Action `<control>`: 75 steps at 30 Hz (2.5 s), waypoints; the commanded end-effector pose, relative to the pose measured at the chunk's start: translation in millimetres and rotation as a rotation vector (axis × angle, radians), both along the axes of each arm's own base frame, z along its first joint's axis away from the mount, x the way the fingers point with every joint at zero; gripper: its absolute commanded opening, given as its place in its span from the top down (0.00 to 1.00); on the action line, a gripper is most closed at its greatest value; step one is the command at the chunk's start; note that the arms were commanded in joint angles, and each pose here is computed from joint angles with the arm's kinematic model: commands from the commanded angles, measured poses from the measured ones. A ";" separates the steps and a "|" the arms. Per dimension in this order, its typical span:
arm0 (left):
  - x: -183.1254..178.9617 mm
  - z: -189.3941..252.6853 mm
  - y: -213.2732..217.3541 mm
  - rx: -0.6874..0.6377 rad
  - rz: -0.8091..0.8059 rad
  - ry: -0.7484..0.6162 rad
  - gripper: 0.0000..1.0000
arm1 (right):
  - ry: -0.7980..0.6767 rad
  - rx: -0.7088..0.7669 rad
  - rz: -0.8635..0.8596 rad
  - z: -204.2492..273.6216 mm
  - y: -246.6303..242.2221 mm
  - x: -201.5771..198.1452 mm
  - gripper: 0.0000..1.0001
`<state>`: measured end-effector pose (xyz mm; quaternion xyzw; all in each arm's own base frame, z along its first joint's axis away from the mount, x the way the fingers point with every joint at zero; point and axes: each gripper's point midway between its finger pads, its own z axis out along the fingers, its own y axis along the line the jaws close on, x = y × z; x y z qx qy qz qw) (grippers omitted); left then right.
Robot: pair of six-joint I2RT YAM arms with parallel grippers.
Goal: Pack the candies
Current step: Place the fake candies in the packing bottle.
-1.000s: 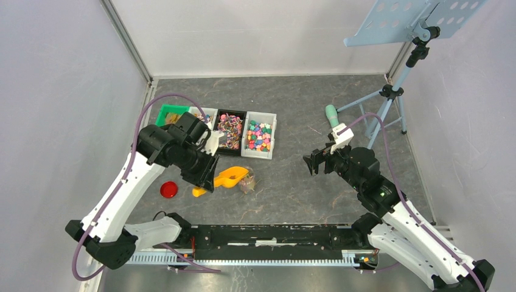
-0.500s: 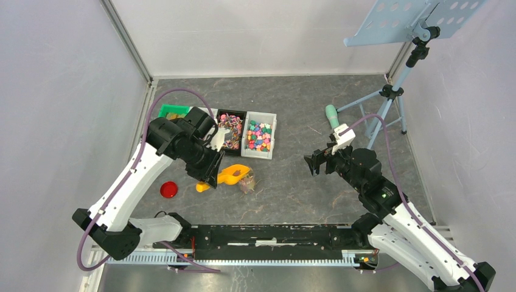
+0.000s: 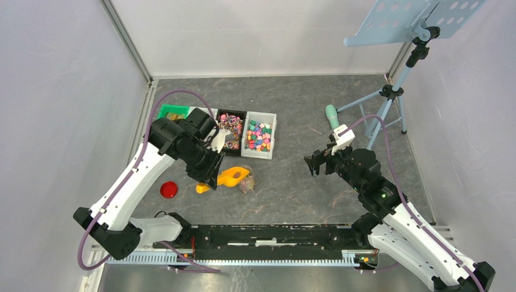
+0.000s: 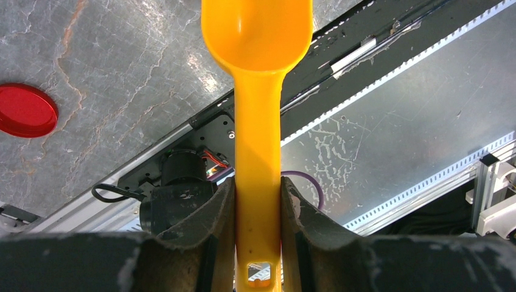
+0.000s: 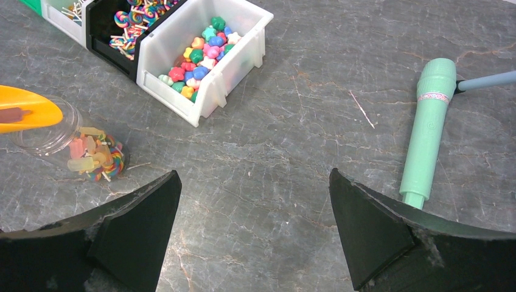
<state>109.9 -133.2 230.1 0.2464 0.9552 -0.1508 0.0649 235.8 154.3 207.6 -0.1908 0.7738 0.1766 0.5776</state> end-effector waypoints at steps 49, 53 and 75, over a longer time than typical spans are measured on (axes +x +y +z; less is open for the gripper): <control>-36.0 18.0 0.0 -0.087 0.086 0.080 0.98 | 0.152 0.368 0.322 14.0 95.2 -9.9 0.59; -38.3 12.2 4.5 -0.068 0.081 0.079 0.98 | 0.154 0.406 0.365 24.0 117.9 -10.2 0.85; -19.5 11.6 4.5 -0.014 0.047 0.044 0.98 | 0.242 0.347 0.595 18.6 241.2 -35.4 1.00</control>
